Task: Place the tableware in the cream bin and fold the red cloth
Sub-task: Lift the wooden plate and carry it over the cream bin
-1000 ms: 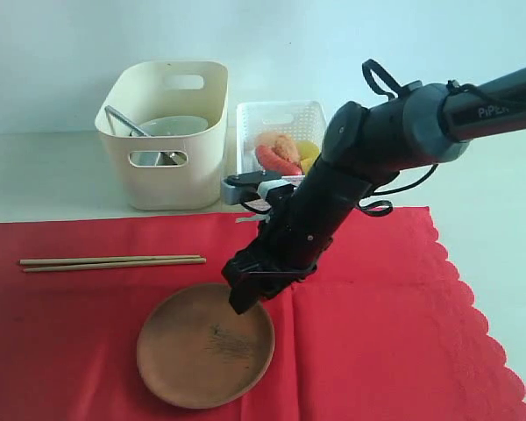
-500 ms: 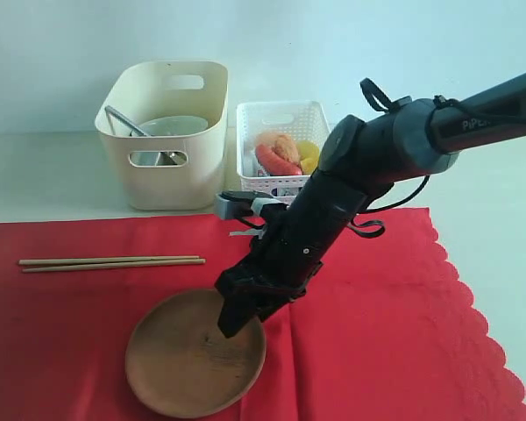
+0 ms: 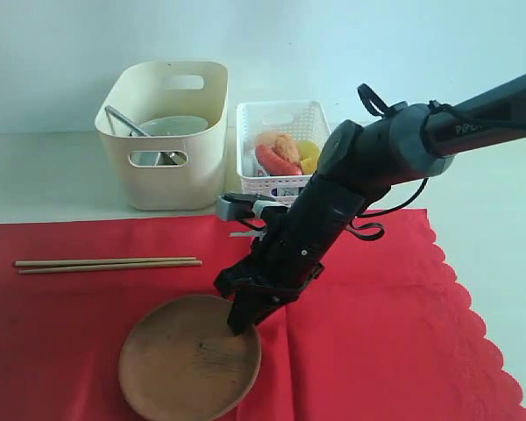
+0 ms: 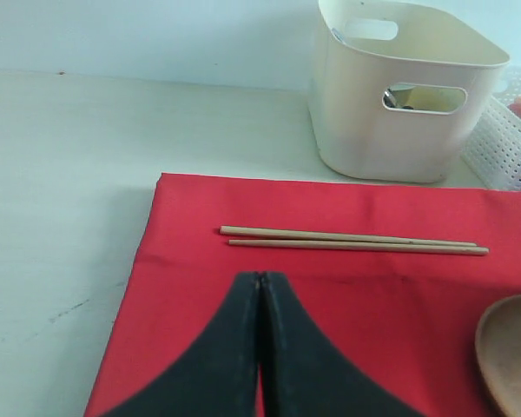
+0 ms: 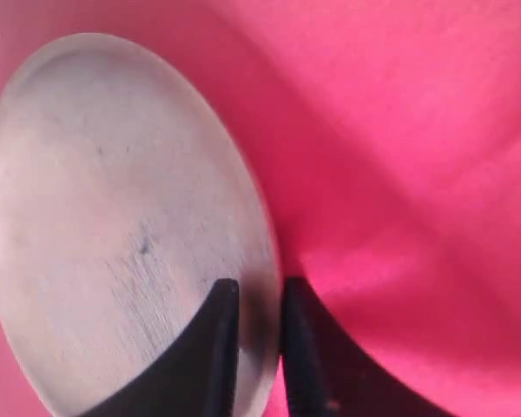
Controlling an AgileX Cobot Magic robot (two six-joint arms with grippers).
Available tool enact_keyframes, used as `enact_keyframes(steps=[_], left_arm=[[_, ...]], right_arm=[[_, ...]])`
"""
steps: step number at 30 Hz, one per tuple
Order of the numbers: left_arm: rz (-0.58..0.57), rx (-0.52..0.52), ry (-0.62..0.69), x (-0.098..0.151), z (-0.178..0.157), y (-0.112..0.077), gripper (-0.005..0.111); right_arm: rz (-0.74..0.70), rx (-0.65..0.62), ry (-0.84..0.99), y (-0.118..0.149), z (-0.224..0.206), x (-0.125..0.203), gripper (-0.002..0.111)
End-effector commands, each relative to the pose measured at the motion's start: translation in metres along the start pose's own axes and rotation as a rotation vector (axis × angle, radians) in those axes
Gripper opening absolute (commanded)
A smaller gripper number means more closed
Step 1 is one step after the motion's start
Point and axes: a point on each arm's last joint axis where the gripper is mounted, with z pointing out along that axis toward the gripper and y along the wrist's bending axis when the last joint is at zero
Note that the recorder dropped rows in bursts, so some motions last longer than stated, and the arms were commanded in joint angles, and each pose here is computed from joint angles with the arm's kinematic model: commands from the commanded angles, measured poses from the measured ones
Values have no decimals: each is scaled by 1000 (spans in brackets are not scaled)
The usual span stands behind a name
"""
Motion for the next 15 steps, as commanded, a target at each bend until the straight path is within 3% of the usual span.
enact_keyframes(steps=[1, 15], left_arm=[[-8, 11, -10, 0, 0, -1, 0], [-8, 11, -10, 0, 0, -1, 0]], right_arm=[[-86, 43, -14, 6, -12, 0, 0], [-279, -18, -233, 68, -91, -7, 0]])
